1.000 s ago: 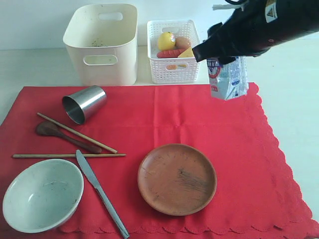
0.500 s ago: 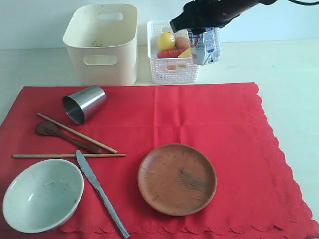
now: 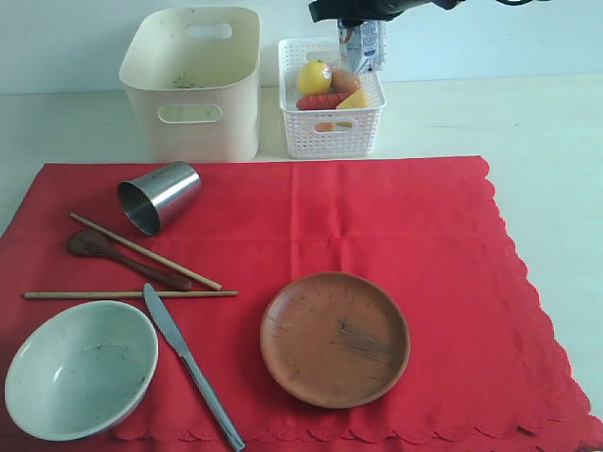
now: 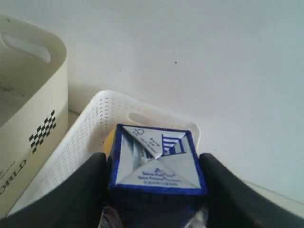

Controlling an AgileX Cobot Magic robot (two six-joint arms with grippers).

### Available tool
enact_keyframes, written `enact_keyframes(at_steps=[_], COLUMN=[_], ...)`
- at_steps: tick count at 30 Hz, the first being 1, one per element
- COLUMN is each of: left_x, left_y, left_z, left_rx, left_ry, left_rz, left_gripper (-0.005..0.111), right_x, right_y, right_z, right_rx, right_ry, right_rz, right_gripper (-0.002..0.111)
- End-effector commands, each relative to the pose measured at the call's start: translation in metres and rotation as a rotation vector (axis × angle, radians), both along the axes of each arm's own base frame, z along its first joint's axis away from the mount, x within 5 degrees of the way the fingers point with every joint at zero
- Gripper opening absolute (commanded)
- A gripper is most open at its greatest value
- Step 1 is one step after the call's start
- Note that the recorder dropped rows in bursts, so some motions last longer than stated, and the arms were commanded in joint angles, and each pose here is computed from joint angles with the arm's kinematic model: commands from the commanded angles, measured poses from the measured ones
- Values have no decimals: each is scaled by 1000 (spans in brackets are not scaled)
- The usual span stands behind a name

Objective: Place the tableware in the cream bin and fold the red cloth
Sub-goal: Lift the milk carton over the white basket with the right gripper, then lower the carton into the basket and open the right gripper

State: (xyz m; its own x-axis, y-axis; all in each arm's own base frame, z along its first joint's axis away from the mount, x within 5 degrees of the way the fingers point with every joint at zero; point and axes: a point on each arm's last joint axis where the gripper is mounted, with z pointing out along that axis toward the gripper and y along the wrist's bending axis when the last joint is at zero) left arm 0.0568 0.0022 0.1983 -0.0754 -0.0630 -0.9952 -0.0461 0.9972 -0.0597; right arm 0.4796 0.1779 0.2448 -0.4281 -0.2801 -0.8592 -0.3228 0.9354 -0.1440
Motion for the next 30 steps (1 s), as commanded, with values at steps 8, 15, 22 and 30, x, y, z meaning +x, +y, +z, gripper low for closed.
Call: enact_keyframes(at_steps=[8, 15, 22, 30], left_x=[-1, -1, -1, -1], left_y=[0, 0, 0, 0], left_z=[1, 1, 1, 1], left_rx=[1, 1, 1, 1], left_ry=[-13, -13, -13, -13], left_rz=[2, 2, 2, 2], left_gripper=[1, 1, 1, 1], right_x=[39, 42, 42, 37], right_y=[15, 16, 17, 10], right_z=[-37, -51, -51, -46], right_rx=[18, 12, 10, -55], right_ry=[-57, -35, -31, 42], right_rz=[28, 25, 26, -21], right_gripper=[0, 3, 47, 64])
